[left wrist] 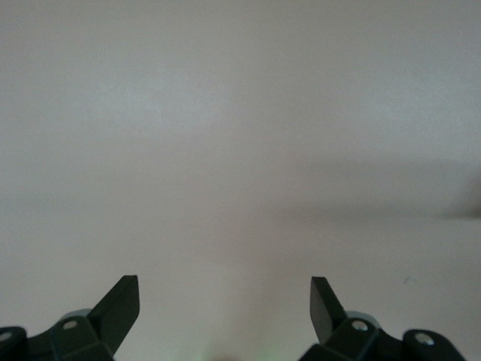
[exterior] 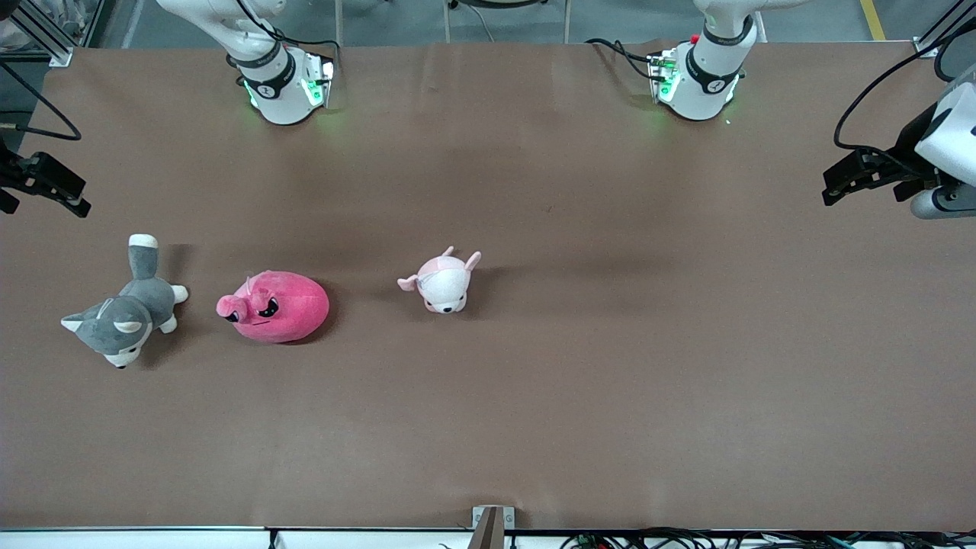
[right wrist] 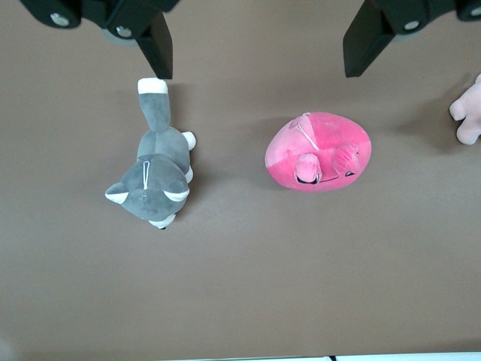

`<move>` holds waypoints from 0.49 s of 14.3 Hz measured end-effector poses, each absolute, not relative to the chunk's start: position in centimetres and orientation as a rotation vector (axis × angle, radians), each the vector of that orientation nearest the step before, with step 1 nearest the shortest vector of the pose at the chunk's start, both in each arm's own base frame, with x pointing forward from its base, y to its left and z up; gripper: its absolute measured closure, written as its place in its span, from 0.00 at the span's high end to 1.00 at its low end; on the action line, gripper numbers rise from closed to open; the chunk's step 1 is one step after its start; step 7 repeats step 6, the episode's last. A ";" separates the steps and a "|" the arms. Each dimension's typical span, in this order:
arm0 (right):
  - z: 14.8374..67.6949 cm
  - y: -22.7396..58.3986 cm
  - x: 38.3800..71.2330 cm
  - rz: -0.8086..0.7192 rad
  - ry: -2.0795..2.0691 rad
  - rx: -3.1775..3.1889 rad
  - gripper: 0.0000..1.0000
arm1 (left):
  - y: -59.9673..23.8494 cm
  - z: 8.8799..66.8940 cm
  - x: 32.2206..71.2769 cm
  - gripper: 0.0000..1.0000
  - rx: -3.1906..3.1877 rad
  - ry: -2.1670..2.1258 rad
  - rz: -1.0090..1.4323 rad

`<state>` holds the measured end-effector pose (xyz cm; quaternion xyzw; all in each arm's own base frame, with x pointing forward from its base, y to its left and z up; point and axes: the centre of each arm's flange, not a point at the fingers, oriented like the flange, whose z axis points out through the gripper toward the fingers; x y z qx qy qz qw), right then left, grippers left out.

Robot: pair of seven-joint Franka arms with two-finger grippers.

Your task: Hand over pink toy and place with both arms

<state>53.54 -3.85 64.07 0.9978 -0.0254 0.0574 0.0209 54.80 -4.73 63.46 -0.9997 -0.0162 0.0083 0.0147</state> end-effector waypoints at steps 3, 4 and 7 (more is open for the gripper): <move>63.8 -3.9 53.5 0.164 -0.079 3.095 1.00 | -5.1 63.8 54.7 1.00 -3.114 -0.077 0.022; 63.8 -3.9 53.4 0.160 -0.079 3.095 1.00 | -5.2 63.8 54.6 1.00 -3.114 -0.080 0.028; 63.7 -3.8 53.3 0.142 -0.079 3.096 1.00 | -5.3 63.7 54.5 1.00 -3.113 -0.087 0.038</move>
